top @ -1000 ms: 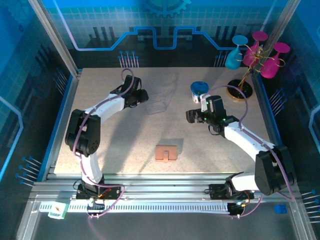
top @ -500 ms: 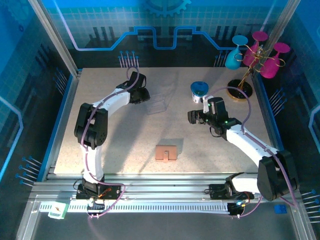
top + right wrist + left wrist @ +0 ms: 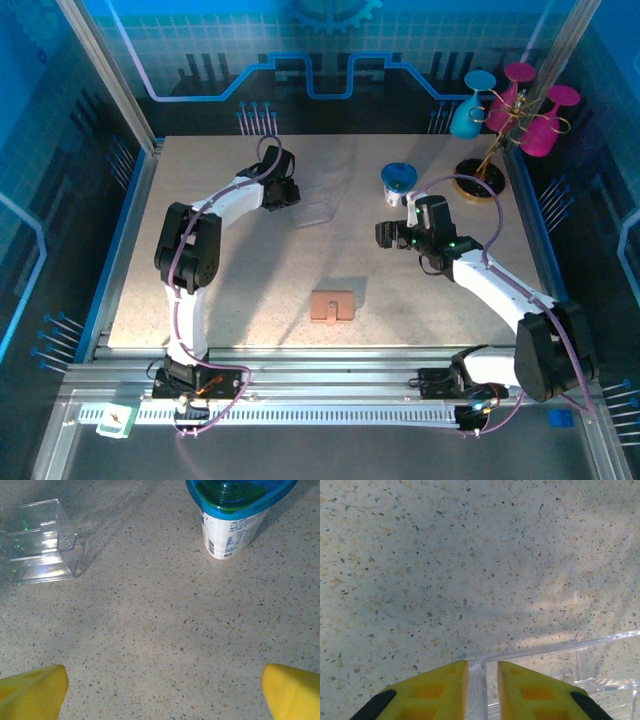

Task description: Take the credit cards out of the card holder

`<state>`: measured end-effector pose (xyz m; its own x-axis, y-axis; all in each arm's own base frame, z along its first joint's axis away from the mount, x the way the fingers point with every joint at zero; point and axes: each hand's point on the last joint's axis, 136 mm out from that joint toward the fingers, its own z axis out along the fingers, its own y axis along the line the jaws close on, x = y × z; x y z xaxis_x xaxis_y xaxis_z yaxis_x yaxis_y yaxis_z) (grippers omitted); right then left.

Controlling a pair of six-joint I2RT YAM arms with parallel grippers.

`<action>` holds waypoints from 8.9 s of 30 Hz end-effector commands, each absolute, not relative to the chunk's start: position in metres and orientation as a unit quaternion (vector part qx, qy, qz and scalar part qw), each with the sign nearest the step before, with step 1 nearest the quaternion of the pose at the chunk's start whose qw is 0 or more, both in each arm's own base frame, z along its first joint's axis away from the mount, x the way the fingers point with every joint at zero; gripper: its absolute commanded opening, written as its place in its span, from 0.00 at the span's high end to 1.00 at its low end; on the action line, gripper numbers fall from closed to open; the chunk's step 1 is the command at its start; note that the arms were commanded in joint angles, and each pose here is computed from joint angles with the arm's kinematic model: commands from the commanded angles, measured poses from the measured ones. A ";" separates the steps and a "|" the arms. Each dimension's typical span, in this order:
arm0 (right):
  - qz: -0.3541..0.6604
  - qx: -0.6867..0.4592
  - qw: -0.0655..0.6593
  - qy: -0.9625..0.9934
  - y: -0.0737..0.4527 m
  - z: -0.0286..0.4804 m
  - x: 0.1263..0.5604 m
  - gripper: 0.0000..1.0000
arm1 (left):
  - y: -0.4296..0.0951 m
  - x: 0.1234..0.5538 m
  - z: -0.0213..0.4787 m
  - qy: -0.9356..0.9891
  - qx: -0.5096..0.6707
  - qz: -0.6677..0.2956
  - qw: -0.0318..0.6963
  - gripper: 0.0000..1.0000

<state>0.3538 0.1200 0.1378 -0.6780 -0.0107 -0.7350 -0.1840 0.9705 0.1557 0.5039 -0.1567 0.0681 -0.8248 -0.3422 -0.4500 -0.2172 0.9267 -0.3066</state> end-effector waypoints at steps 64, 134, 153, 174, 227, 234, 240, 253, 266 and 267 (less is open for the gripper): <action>0.121 -0.075 0.392 0.909 0.130 0.131 0.349 0.00 | -0.243 0.469 0.065 0.962 -0.036 -0.062 0.264 1.00; 0.354 -0.068 0.090 0.928 0.293 0.048 0.170 0.22 | -0.266 0.296 0.047 0.901 -0.018 -0.405 0.151 0.54; 0.350 -0.021 0.106 0.931 0.278 0.043 0.221 0.36 | -0.251 0.271 0.033 0.897 -0.058 -0.420 0.125 0.60; 0.355 -0.046 0.099 0.928 0.292 0.049 0.247 0.51 | -0.245 0.233 0.032 0.885 -0.093 -0.445 0.098 0.67; 0.080 -0.112 0.072 0.988 0.297 0.052 0.218 0.69 | -0.239 0.239 0.022 0.877 -0.180 -0.444 0.026 1.00; 0.070 -0.120 0.072 0.988 0.301 0.045 0.218 0.67 | -0.238 0.238 0.014 0.875 -0.187 -0.447 0.018 1.00; 0.075 -0.128 0.078 0.986 0.309 0.046 0.222 0.65 | -0.238 0.237 0.010 0.874 -0.191 -0.447 0.014 1.00; 0.051 -0.133 0.061 0.988 0.306 0.026 0.220 0.64 | -0.238 0.236 0.005 0.872 -0.196 -0.449 0.009 1.00; -0.016 -0.169 0.071 0.983 0.296 0.014 0.218 0.67 | -0.236 0.238 0.006 0.866 -0.210 -0.455 0.005 1.00; -0.018 -0.172 0.072 0.982 0.297 0.014 0.217 0.67 | -0.236 0.238 0.006 0.865 -0.210 -0.455 0.005 1.00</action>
